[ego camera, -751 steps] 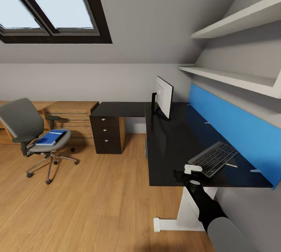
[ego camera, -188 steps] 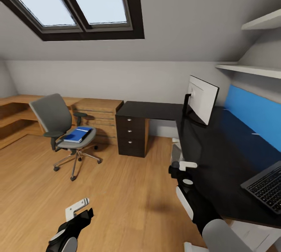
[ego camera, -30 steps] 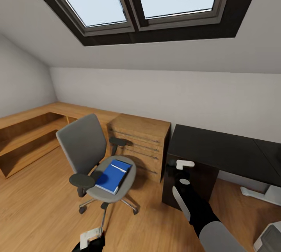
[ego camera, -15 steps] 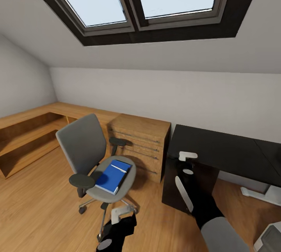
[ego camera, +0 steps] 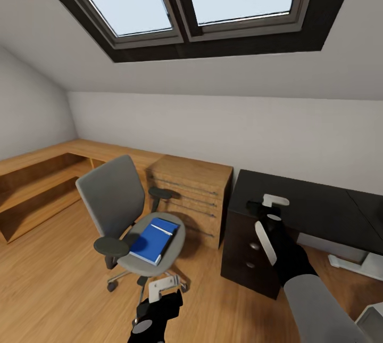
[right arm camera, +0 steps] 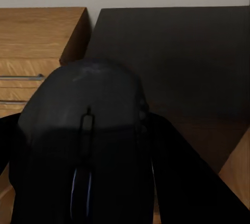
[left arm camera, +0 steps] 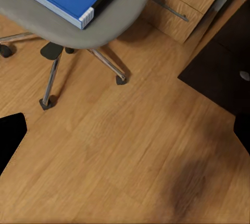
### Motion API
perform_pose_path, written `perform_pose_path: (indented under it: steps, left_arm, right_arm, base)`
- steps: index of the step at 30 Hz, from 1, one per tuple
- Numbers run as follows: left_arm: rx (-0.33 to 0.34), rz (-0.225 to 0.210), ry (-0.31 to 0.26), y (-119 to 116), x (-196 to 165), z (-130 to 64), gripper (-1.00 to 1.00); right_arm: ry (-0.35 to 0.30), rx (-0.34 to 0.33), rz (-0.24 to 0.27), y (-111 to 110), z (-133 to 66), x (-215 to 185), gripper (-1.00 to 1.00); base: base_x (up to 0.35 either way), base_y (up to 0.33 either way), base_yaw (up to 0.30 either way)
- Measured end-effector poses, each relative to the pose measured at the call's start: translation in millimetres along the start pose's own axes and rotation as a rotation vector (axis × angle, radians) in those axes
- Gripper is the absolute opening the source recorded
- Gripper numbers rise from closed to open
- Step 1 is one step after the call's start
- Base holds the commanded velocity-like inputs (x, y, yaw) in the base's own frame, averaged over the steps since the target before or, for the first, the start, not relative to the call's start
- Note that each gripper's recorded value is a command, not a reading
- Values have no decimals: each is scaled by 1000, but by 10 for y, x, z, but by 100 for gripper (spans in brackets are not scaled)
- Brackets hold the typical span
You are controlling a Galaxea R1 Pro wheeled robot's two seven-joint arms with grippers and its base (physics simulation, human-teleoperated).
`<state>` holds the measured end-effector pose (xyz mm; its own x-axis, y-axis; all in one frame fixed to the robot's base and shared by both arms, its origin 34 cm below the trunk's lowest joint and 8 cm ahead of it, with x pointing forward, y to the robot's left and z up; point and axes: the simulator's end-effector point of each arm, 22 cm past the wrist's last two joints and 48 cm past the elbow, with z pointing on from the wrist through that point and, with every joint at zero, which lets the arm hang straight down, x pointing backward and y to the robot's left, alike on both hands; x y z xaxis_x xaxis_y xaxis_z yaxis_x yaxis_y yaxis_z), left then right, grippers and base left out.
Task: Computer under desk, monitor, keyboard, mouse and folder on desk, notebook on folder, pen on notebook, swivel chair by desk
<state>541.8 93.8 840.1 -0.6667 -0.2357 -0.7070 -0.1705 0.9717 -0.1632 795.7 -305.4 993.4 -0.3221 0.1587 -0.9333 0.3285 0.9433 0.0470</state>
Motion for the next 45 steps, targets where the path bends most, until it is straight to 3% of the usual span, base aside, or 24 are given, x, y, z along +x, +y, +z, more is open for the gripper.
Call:
perform_pose_path:
  steps: [22,33,40,45]
  left_arm:
    - [-18,28,38,58,196,71,100]
    - [-18,29,37,60,192,71,100]
    - [-16,24,31,54,165,68,100]
    - [-11,19,20,45,115,48,100]
  right_arm:
    - [1,-2,-6,-17,5,32,-100]
    - [77,-198,-52,179,99,393,-100]
    - [164,-214,-76,193,132,840,-100]
    - [182,-224,-106,251,121,1032,-100]
  base:
    - [305,-100,0]
    - [308,-155,0]
    - [59,-18,0]
    - [244,0,0]
